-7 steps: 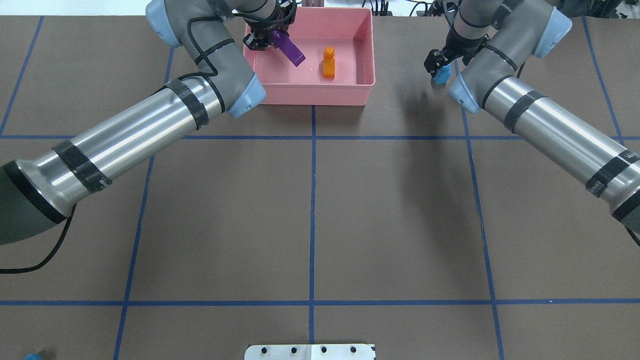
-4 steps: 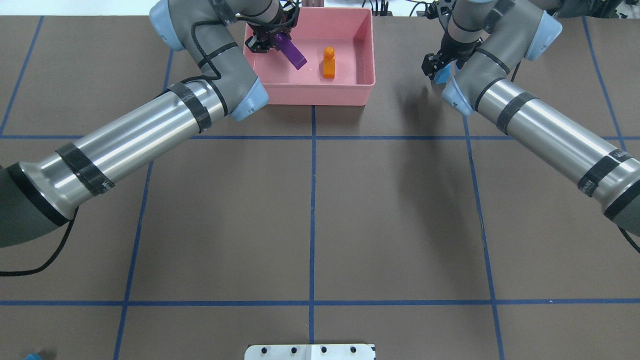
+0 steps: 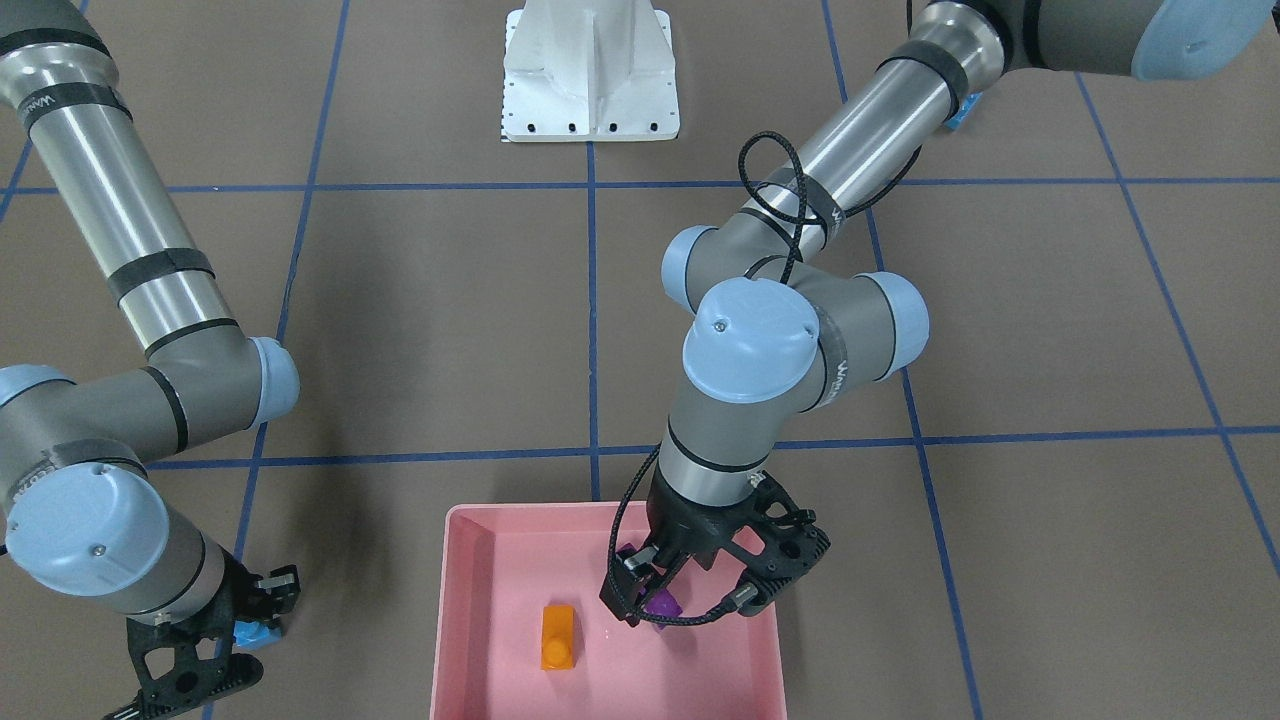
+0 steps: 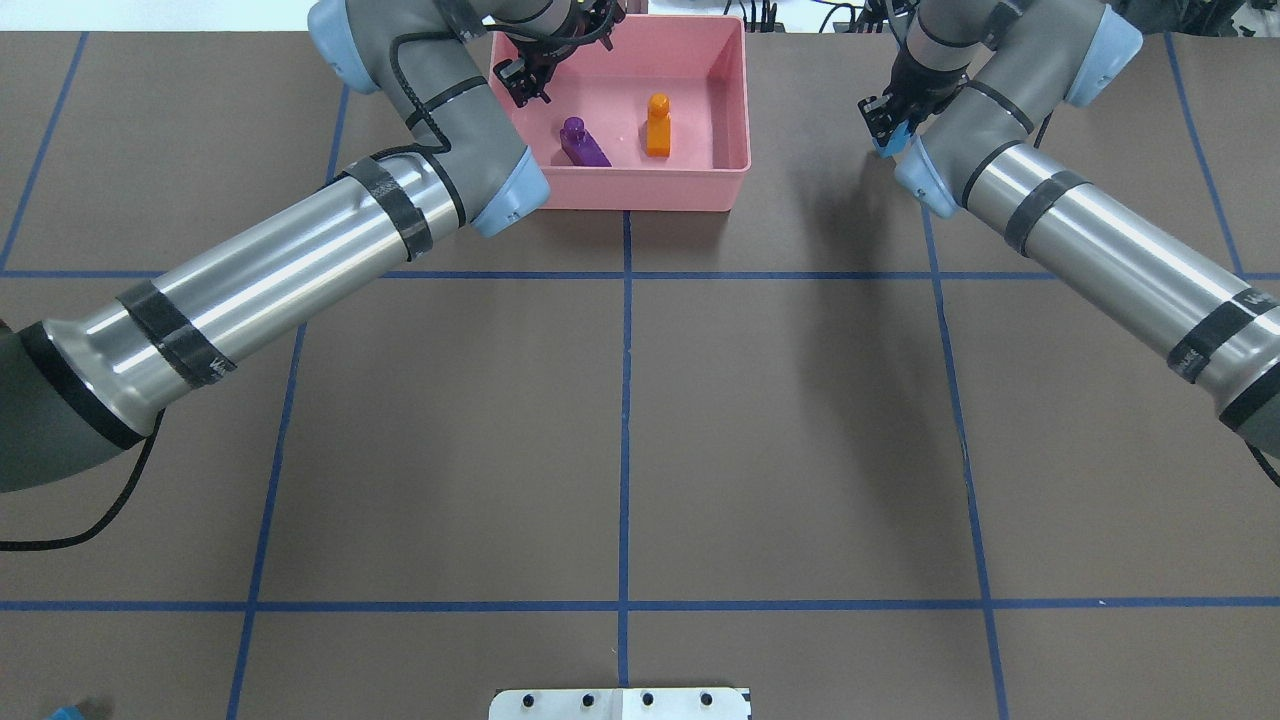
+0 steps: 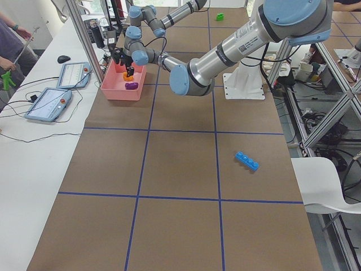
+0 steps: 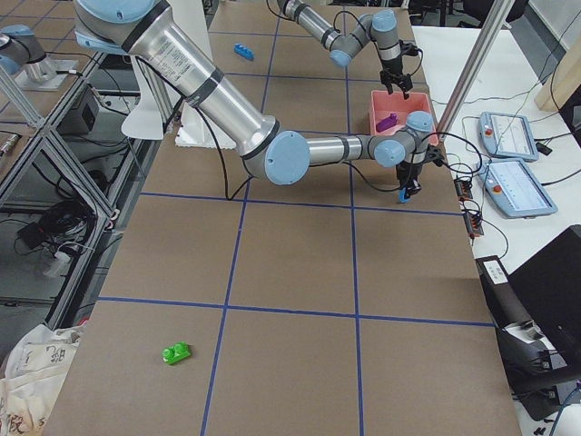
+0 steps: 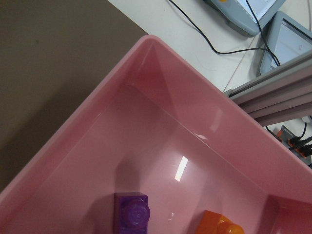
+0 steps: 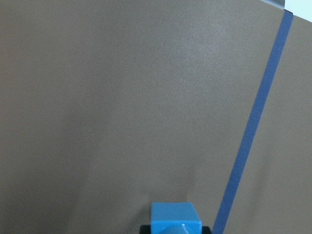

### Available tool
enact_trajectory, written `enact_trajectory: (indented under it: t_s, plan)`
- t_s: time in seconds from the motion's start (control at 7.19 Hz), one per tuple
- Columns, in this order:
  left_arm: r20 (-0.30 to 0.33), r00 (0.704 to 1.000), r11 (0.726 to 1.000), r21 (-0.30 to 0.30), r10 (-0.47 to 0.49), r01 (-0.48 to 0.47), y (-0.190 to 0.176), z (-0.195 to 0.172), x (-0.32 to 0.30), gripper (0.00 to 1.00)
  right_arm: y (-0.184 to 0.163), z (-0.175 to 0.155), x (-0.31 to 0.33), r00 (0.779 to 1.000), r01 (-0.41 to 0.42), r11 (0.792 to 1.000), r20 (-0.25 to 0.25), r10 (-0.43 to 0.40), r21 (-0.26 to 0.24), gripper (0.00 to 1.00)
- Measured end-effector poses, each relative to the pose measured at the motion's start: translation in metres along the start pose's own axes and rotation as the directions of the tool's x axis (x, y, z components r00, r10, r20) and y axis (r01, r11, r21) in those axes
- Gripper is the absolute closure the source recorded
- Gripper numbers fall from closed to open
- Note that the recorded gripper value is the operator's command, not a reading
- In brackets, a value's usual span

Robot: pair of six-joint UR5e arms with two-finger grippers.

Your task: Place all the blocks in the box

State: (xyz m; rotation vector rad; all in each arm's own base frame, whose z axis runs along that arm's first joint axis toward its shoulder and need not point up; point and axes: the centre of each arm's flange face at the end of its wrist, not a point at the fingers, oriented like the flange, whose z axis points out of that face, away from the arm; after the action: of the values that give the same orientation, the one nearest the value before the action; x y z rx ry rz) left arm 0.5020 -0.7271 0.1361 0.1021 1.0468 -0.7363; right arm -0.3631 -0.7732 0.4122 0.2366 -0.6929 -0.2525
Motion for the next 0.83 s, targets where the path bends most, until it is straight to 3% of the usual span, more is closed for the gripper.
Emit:
enact_trajectory:
  t_s: [0.28, 0.42, 0.56, 0.83]
  plan:
    - [0.034, 0.998, 0.998, -0.045, 0.051, -0.049, 0.009, -0.035, 0.011, 0.00, -0.019, -0.071, 0.004, 0.995, -0.049, 0.999, 0.082, 0.050, -0.009, 1.00]
    - [0.069, 0.993, 0.993, -0.072, 0.101, -0.096, 0.009, -0.059, 0.007, 0.00, -0.031, -0.106, -0.014, 0.992, -0.071, 0.997, 0.099, 0.072, -0.010, 1.00]
    - [0.134, 0.976, 0.982, -0.106, 0.170, -0.157, 0.005, -0.083, -0.009, 0.00, -0.040, -0.126, -0.037, 0.989, -0.095, 0.995, 0.112, 0.095, -0.007, 1.00]
    - [0.235, 0.909, 0.935, -0.176, 0.344, -0.308, -0.009, -0.120, -0.086, 0.00, -0.053, -0.145, -0.091, 0.983, -0.130, 0.991, 0.130, 0.128, 0.009, 1.00]
